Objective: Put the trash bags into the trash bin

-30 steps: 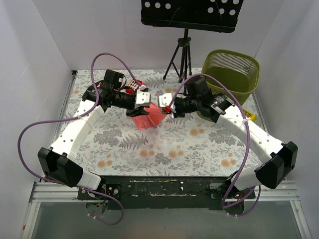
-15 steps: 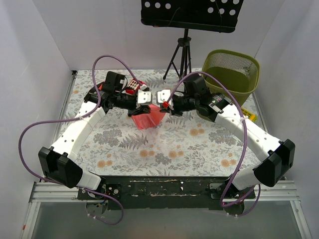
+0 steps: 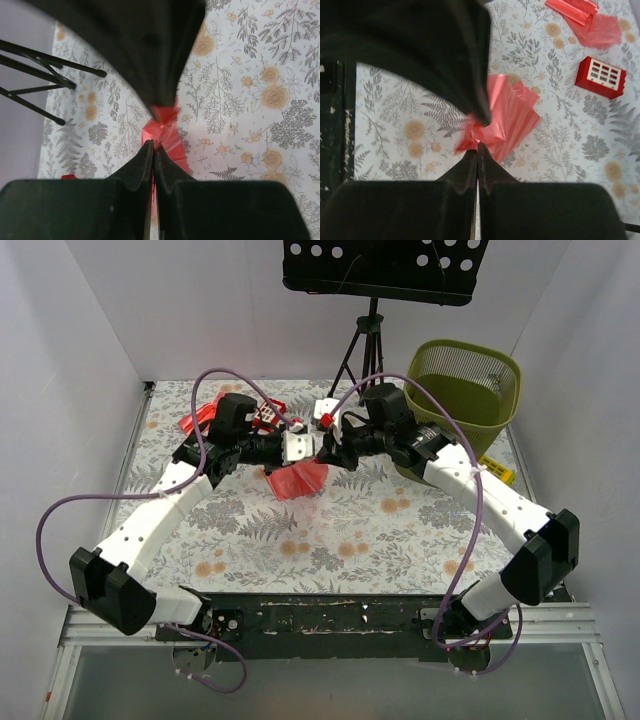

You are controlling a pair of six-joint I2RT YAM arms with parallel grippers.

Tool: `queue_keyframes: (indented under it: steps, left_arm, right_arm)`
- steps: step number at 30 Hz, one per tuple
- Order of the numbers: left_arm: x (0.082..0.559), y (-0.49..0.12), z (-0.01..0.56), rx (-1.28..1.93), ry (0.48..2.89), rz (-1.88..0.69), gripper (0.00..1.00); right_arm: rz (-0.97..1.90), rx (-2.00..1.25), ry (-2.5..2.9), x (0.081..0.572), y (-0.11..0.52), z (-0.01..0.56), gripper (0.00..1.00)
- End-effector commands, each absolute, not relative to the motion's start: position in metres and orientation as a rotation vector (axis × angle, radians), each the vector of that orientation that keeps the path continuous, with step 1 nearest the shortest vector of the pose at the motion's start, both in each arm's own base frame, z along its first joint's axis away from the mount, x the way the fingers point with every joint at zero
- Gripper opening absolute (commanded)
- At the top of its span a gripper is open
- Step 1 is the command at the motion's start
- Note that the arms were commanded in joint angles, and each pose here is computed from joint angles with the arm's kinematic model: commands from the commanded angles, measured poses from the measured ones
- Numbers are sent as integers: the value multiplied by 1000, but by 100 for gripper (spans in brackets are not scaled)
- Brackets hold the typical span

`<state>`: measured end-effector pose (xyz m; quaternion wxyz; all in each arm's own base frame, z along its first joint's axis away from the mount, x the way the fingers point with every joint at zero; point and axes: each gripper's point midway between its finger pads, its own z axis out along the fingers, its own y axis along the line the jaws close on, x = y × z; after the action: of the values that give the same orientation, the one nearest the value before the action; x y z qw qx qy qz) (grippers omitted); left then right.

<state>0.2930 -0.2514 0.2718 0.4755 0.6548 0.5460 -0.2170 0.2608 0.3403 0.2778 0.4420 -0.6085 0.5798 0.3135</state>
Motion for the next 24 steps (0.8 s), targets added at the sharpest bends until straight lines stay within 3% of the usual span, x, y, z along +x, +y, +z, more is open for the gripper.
queue_keyframes:
  steps: [1, 6, 15, 24]
  left_arm:
    - [292, -257, 305, 1613, 1103, -298, 0]
    - [284, -271, 314, 1649, 995, -222, 0]
    - [336, -259, 285, 1675, 1135, 72, 0]
    - [341, -261, 305, 1613, 1169, 60, 0]
  right_arm:
    - [932, -1246, 1569, 283, 359, 306, 1]
    - [921, -1225, 1606, 299, 363, 307, 1]
    - [1038, -1407, 1586, 251, 347, 310, 1]
    - [987, -1414, 1612, 262, 341, 298, 1]
